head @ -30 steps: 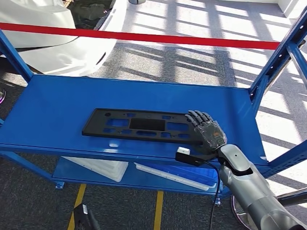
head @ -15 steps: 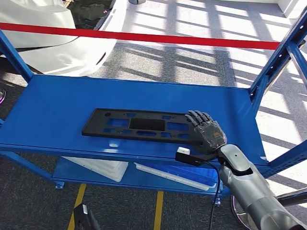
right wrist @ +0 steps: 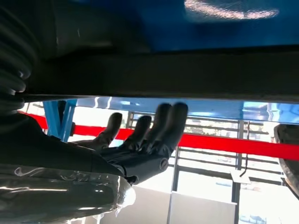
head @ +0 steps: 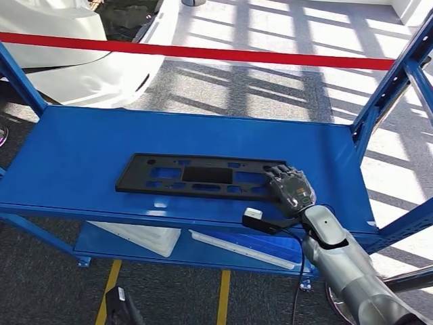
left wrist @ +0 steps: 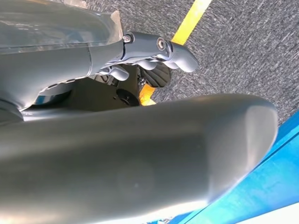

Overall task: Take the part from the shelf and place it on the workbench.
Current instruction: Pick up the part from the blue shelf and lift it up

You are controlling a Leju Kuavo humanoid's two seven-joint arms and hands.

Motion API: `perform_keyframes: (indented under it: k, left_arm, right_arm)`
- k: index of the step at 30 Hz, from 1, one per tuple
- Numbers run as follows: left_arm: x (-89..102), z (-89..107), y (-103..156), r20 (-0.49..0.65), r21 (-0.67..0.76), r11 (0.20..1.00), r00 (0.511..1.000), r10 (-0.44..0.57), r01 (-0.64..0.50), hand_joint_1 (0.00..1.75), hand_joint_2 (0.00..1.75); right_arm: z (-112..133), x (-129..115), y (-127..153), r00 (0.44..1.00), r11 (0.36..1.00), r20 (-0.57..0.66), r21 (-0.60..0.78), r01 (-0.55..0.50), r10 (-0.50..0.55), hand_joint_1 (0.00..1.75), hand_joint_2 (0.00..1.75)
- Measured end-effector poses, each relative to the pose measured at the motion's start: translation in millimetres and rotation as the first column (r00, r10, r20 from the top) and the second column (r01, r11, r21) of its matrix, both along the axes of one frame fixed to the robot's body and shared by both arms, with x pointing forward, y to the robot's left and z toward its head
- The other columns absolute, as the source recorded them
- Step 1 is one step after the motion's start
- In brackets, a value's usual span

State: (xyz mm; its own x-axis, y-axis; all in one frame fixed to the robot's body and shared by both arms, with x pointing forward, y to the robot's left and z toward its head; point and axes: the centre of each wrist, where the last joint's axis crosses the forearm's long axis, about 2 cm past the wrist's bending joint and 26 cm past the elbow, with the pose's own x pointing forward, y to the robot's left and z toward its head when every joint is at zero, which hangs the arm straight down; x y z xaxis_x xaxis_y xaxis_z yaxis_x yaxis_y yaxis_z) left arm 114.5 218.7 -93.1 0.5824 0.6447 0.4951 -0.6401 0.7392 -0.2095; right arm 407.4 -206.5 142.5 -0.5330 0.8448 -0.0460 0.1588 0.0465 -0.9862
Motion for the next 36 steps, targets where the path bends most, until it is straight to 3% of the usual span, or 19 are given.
perform_keyframes:
  k: [26, 36]
  left_arm:
    - [-0.1, 0.0, -0.5, -0.002, 0.001, 1.0, 1.0, 0.0, 0.0, 0.0, 0.0]
    - [-2.1, -0.5, -0.2, -0.011, 0.016, 1.0, 1.0, 0.005, -0.005, 0.0, 0.0]
  right_arm:
    - [8.0, 9.0, 2.3, 0.999, 1.0, 0.034, 0.004, -0.007, 0.007, 1.75, 1.75]
    - [44.3, 0.2, 6.1, 0.97, 0.995, 0.241, 0.094, 0.015, -0.037, 1.75, 1.75]
